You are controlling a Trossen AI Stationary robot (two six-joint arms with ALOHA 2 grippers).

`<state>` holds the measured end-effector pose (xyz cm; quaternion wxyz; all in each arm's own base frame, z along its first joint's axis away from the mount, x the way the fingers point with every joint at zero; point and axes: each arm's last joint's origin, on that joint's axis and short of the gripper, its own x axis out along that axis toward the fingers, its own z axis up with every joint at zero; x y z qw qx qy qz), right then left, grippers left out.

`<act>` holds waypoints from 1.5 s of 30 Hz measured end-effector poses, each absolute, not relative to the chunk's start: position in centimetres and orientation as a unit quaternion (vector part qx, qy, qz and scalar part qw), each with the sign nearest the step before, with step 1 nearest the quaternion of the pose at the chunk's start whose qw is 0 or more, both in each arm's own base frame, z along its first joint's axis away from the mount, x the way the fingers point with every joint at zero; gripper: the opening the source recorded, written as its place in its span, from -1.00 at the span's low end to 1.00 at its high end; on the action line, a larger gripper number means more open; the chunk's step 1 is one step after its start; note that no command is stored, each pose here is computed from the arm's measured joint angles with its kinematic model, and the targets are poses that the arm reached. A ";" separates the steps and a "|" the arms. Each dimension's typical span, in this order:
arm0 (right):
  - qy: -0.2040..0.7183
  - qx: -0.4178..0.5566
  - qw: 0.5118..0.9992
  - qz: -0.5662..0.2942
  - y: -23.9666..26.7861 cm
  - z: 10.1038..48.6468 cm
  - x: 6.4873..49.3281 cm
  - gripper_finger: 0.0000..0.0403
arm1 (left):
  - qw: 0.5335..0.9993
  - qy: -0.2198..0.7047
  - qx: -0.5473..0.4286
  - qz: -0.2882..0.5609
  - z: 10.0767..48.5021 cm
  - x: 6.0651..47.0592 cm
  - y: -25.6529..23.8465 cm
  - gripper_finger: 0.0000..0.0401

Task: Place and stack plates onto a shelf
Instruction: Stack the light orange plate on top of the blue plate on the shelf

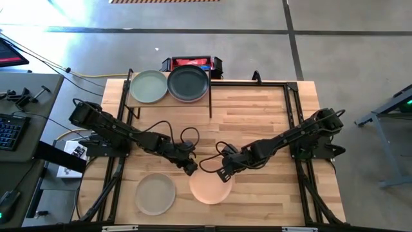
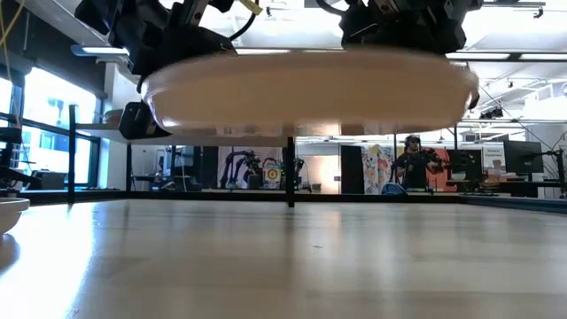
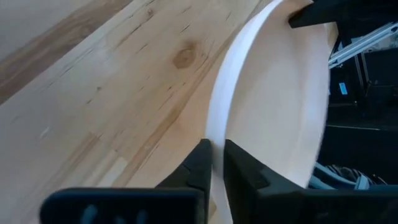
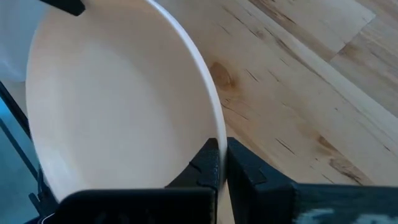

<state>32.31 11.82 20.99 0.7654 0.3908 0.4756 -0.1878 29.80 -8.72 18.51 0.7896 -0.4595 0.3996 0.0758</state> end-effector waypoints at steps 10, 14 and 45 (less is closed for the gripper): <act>0.478 0.395 0.763 -0.184 11.9 21.0 32.3 -1.00 | 0.791 0.397 -0.458 0.081 18.5 29.8 -8.7 -0.97; 0.480 0.396 0.762 -0.180 11.9 21.0 32.3 -1.00 | 0.791 0.397 -0.458 0.080 18.5 29.8 -8.7 -0.98; 0.470 0.392 0.775 -0.156 11.9 21.2 32.7 -1.00 | 0.787 0.408 -0.454 0.088 18.3 29.6 -8.7 -0.99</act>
